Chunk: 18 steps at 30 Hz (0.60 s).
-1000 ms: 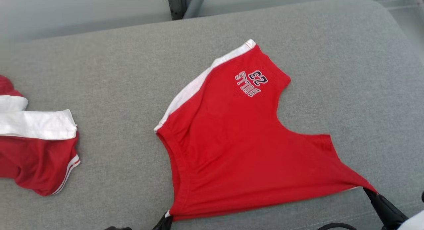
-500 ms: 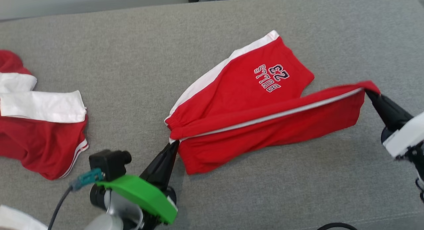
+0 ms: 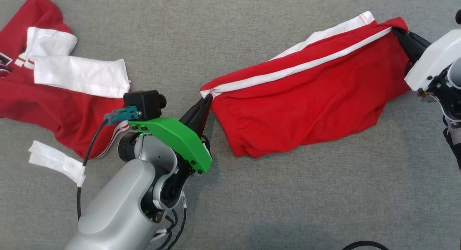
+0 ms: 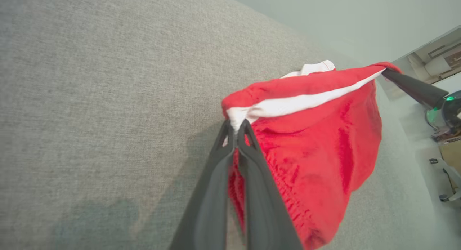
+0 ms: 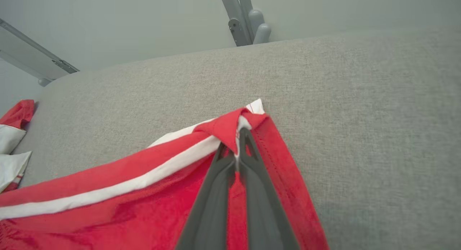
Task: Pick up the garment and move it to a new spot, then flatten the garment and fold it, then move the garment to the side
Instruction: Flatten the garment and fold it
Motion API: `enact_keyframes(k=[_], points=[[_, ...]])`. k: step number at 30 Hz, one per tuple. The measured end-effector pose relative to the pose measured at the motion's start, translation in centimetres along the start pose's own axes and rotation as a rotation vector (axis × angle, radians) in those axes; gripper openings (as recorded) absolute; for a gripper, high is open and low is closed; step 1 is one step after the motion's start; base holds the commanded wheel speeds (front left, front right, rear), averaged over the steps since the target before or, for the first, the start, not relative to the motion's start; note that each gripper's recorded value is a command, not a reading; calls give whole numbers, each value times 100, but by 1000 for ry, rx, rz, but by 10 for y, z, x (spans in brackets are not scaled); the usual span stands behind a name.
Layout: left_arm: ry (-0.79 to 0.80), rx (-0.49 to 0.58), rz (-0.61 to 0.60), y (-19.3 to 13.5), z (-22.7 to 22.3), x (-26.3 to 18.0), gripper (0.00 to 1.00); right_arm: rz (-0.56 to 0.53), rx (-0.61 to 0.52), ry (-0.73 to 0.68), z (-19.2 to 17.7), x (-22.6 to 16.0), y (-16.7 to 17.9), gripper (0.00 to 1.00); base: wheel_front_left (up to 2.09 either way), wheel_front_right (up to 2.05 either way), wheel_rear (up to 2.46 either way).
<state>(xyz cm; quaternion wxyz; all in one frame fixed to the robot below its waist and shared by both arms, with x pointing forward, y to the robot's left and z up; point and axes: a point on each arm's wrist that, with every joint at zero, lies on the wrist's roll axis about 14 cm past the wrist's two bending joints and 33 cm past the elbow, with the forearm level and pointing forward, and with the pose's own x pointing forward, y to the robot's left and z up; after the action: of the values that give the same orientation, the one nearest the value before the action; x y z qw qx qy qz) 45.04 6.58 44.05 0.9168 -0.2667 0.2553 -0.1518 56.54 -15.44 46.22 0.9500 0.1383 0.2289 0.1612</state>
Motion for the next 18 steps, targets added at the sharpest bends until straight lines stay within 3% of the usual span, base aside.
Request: enact_keyframes(k=[7, 18], points=[[41, -9, 61, 24, -10, 9, 0, 1, -27, 82, -23, 35, 6, 0, 0, 0, 0], [55, 0, 47, 22, -13, 16, 0, -25, -74, 83, -29, 45, 3, 0, 0, 0, 0]])
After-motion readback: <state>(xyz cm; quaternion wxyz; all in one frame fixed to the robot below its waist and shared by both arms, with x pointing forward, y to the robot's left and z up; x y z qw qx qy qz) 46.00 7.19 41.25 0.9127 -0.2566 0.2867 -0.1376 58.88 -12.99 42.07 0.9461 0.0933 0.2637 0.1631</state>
